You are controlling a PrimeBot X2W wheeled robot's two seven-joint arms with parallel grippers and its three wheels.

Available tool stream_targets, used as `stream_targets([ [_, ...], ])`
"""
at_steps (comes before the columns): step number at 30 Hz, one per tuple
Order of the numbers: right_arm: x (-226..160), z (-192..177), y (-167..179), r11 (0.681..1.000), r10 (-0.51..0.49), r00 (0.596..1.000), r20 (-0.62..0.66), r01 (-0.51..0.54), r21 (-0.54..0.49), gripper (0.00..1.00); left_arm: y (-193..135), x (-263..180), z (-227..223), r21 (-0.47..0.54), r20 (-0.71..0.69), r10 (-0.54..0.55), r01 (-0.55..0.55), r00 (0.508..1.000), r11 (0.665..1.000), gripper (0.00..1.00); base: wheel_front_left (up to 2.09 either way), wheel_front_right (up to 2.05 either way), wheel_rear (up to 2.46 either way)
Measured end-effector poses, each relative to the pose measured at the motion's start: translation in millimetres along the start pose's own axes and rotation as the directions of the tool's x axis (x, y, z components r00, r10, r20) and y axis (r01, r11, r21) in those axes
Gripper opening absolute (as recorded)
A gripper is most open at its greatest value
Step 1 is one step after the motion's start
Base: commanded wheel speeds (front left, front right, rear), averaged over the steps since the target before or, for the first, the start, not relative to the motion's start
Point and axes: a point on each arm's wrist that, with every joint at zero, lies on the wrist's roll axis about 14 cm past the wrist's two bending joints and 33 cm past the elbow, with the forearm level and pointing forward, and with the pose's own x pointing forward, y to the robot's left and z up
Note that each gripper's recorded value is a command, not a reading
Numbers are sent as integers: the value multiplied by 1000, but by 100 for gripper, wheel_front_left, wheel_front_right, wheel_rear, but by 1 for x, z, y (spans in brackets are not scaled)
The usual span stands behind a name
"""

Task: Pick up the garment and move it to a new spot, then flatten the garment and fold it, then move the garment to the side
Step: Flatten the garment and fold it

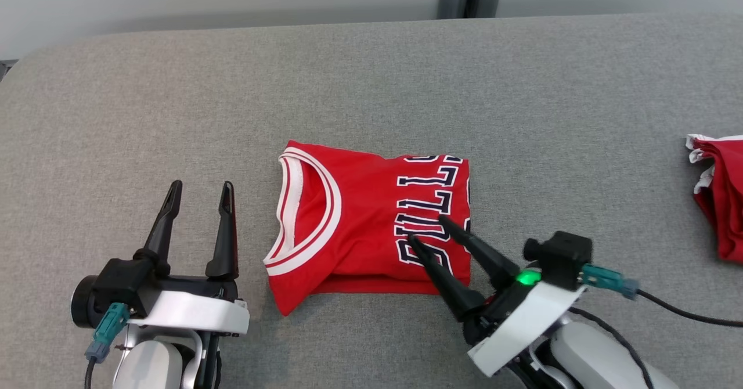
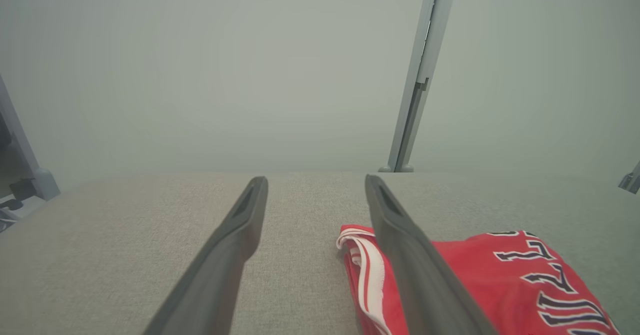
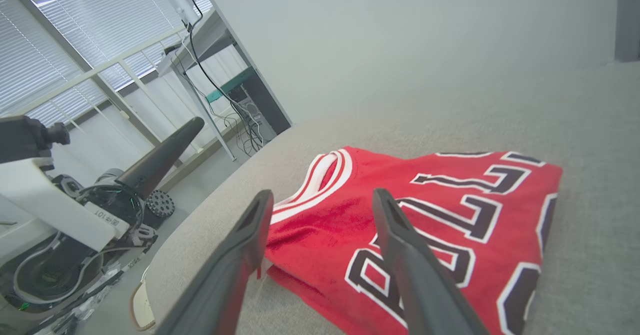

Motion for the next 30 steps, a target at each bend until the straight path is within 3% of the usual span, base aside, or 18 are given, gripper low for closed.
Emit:
stream_targets([
  [5, -22, 45, -19, 992, -75, 985, 153, 89, -85, 100, -2, 3, 7, 8, 20, -11, 11, 1000, 1000, 100, 0, 0, 0],
  [9, -41, 86, -39, 966, -134, 953, 272, 187, -180, 100, -2, 3, 11, 16, 32, -13, 13, 999, 1000, 100, 0, 0, 0],
  [13, -66, 120, -59, 899, -194, 911, 363, 313, -306, 100, -1, 1, 15, 20, 42, -10, 9, 999, 1000, 100, 0, 0, 0],
  [17, -92, 143, -72, 810, -242, 872, 425, 423, -407, 100, 0, -3, 21, 27, 57, -7, 5, 998, 1000, 100, 0, 0, 0],
  [20, -110, 150, -78, 754, -280, 847, 452, 486, -441, 100, 1, -9, 24, 32, 60, -4, 2, 998, 999, 100, 0, 0, 0],
  [22, -119, 150, -79, 736, -304, 834, 461, 513, -442, 100, 2, -14, 26, 37, 58, 0, -2, 998, 999, 100, 0, 0, 0],
  [30, -150, 131, -77, 718, -401, 805, 437, 572, -397, 100, 1, -38, 32, 57, 38, -10, 8, 999, 998, 100, 0, 0, 0],
])
